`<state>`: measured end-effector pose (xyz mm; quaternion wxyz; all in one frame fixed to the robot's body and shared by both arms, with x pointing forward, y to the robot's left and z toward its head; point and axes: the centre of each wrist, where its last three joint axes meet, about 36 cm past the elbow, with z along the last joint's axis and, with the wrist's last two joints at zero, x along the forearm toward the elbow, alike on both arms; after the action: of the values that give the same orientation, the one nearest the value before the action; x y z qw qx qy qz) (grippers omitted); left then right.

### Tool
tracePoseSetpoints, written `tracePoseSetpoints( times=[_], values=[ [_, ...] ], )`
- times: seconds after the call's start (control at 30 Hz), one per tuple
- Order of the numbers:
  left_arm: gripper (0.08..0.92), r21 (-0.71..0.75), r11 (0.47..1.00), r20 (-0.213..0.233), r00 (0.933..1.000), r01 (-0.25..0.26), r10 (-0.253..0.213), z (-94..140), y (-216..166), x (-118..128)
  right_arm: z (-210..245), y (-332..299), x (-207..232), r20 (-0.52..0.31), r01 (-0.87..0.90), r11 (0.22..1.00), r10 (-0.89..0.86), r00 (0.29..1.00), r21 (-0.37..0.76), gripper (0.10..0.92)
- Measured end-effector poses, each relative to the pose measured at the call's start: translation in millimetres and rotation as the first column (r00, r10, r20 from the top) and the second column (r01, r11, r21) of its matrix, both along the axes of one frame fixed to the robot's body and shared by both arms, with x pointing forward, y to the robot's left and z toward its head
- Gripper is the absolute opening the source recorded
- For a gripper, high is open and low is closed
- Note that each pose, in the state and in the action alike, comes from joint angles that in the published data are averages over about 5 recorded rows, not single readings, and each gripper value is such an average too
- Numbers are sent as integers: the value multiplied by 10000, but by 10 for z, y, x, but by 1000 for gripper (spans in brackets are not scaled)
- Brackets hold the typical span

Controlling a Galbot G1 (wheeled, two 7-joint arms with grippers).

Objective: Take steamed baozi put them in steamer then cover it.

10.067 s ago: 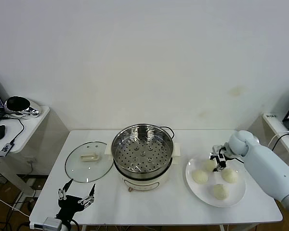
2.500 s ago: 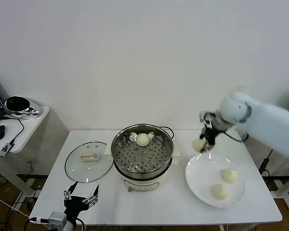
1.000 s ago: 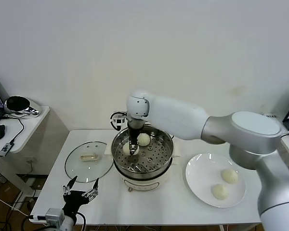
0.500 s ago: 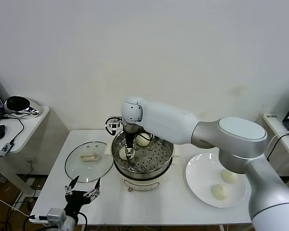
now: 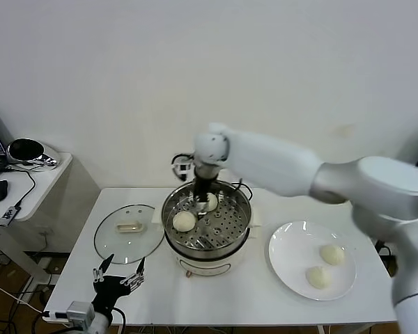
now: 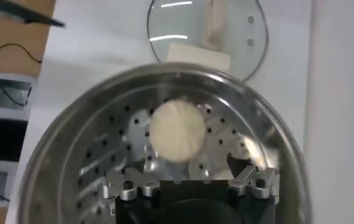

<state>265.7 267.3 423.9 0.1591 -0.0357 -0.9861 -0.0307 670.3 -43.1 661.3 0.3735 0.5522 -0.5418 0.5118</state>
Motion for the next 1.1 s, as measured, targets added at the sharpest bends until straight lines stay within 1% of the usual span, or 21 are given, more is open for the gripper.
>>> tracePoseSetpoints(
  times=[0.2,0.3,0.4,0.57,0.7,1.1],
  values=[
    [823,72,10000,-54,10000,25,-24,16,3,-16,326,-813,-127,239,242,9997,-242,9994,-13,823],
    [823,153,9999,-67,10000,34,-33,40,15,-26,379,-1233,-235,281,412,9991,-410,9988,-86,823],
    [823,240,9997,-86,9999,65,-63,62,11,-45,336,-1625,-365,274,596,9980,-590,9979,-201,823],
    [823,331,9994,-126,9999,88,-84,77,-22,-82,70,-2147,-584,92,923,9947,-920,9957,-442,823],
    [823,429,9991,-192,9998,64,-56,72,-45,-120,-232,-2417,-732,-121,1108,9914,-1119,9936,-702,823],
    [823,587,9983,-364,9993,40,-19,62,-77,-183,-1100,-2775,-1040,-959,1177,9799,-1343,9863,-1613,823]
  ],
)
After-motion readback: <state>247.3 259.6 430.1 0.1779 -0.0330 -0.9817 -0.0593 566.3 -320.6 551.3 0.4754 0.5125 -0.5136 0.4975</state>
